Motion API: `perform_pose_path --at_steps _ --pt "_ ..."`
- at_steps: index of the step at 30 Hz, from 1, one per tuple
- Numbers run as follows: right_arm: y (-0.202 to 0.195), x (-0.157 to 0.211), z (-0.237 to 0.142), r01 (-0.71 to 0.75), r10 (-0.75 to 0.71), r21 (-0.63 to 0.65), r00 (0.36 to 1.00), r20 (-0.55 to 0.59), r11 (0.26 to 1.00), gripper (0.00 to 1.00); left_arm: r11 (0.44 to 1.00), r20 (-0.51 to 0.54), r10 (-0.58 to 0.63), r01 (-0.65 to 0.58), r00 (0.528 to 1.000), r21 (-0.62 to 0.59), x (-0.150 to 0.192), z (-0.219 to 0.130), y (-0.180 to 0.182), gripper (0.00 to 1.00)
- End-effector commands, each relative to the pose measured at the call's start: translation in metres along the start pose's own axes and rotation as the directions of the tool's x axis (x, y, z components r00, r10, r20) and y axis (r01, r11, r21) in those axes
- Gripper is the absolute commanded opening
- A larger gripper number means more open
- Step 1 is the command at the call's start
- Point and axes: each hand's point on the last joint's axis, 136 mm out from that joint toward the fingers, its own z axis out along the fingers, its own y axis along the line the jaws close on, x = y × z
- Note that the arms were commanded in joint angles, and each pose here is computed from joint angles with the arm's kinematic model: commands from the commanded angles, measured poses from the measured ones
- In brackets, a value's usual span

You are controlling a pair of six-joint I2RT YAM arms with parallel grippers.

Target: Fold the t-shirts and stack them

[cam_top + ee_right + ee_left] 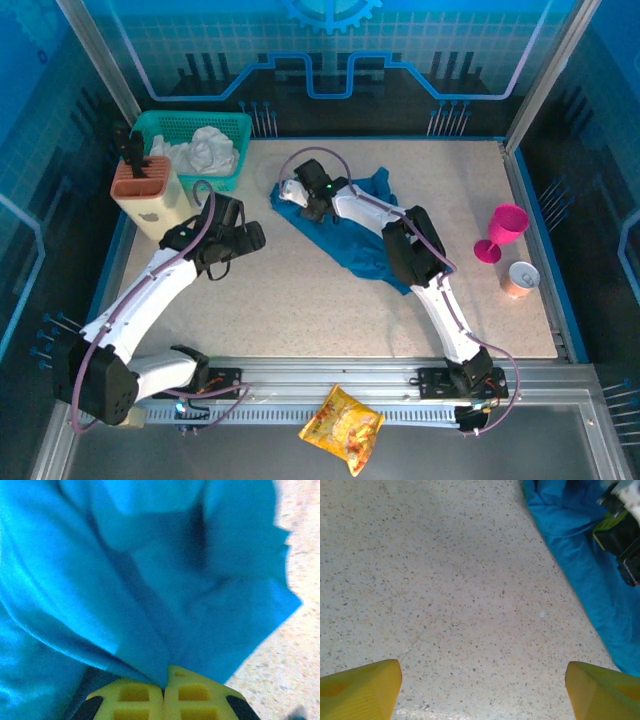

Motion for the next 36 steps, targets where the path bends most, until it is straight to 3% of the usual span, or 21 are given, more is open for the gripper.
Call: perform_pose_path --at_steps 1,5,8,12,18,25,31,33,36 --pt "-0.063 -0.067 -0.109 -0.176 0.152 0.099 0.965 0.216 0.979 0.0 1.0 -0.05 -0.006 0.007 0.999 0.029 0.001 0.002 -0.008 0.82" --pt "-0.113 -0.055 -0.156 -0.389 0.357 0.102 0.904 0.236 0.916 0.0 0.998 -0.109 0.004 0.003 0.994 0.066 0.01 0.013 -0.02 0.79" --pt "-0.139 -0.012 -0.144 -0.533 0.512 0.153 0.844 0.157 0.832 0.0 0.997 -0.129 0.021 -0.01 0.991 0.079 0.015 0.02 -0.027 0.8" --pt "-0.153 0.065 -0.107 -0.701 0.716 0.212 0.698 0.004 0.681 0.0 0.996 -0.143 0.049 -0.039 0.988 0.076 0.018 0.023 -0.035 0.8" --pt "-0.155 0.177 -0.07 -0.737 0.832 0.395 0.53 -0.165 0.548 0.0 0.996 -0.154 0.077 -0.068 0.985 0.059 0.022 0.023 -0.039 0.8" --pt "-0.129 0.229 -0.055 -0.706 0.835 0.446 0.476 -0.277 0.551 0.0 0.993 -0.181 0.101 -0.089 0.978 0.074 0.018 0.036 -0.057 0.82" --pt "-0.123 0.237 -0.067 -0.725 0.852 0.448 0.443 -0.278 0.523 0.42 0.979 -0.196 0.14 -0.107 0.971 0.172 -0.015 0.076 -0.12 0.82" --pt "-0.116 0.235 -0.069 -0.74 0.854 0.426 0.439 -0.28 0.52 0.49 0.972 -0.204 0.144 -0.099 0.968 0.215 -0.029 0.097 -0.148 0.8" --pt "-0.107 0.231 -0.078 -0.755 0.853 0.399 0.444 -0.273 0.521 0.51 0.963 -0.224 0.135 -0.075 0.965 0.26 -0.048 0.135 -0.185 0.74"
